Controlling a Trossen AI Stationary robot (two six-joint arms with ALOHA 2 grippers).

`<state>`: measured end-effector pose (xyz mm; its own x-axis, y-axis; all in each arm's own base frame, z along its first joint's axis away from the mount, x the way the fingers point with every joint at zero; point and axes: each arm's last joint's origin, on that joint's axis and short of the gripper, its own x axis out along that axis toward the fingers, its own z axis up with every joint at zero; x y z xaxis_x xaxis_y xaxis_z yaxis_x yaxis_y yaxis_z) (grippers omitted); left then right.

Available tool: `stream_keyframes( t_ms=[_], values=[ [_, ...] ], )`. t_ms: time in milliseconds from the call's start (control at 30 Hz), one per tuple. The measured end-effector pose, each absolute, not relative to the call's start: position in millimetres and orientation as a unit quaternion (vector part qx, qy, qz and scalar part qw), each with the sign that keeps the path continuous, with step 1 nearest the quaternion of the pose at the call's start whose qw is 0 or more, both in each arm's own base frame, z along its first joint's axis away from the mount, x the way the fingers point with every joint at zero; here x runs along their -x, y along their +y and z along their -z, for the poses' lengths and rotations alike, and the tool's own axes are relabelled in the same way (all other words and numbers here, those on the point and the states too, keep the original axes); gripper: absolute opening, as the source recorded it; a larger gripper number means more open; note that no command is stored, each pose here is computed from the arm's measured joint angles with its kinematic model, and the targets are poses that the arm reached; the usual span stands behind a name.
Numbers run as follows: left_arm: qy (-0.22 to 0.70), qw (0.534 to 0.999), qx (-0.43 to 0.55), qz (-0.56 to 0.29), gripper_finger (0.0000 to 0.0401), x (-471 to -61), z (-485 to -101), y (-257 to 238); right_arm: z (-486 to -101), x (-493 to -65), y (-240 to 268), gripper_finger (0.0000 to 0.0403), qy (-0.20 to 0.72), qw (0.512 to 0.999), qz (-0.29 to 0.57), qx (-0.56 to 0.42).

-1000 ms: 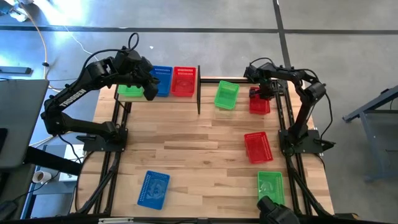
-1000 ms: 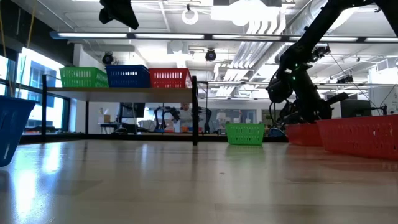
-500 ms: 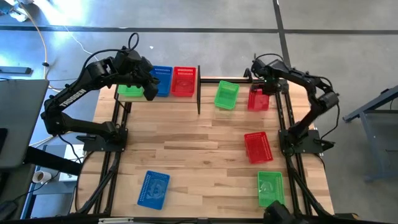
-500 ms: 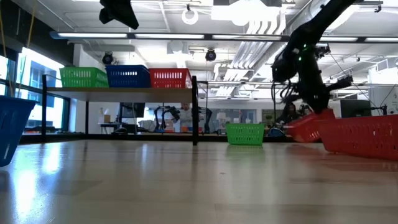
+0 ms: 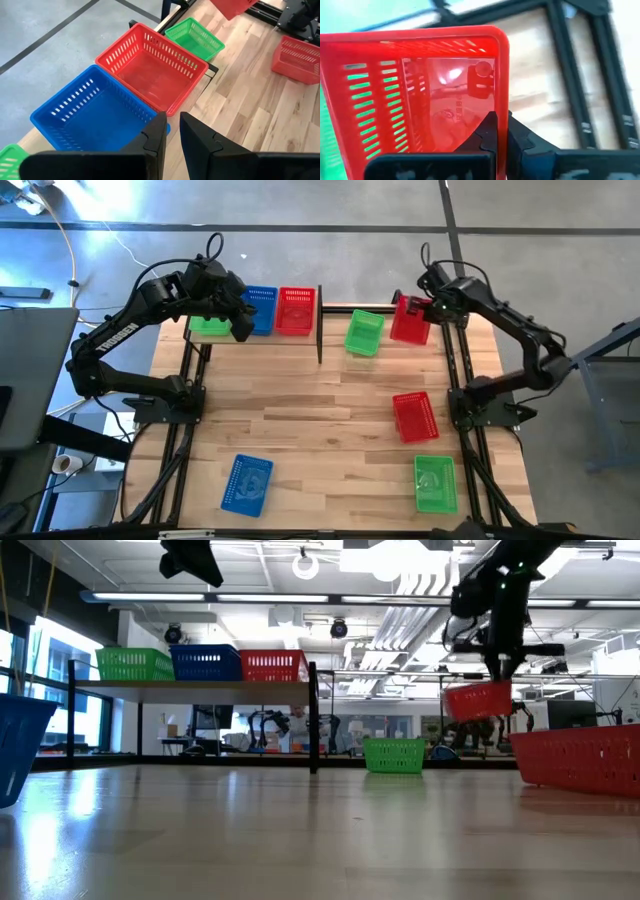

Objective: Stack baskets on shelf by color
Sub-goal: Stack the top red bin on top of the red bin on the shelf

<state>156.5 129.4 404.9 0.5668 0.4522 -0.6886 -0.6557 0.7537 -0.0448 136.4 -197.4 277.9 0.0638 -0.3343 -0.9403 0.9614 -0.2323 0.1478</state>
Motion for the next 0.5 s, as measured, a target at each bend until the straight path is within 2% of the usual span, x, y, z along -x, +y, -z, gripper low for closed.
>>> stream_keyframes(
  t_ms=[500],
  values=[
    [0.336, 0.870, 0.159, -0.324, 0.0044, -156, -405, 130, -322, -176, -186, 0.0000, 0.143, 0.683, 0.509, -0.505]
  ],
)
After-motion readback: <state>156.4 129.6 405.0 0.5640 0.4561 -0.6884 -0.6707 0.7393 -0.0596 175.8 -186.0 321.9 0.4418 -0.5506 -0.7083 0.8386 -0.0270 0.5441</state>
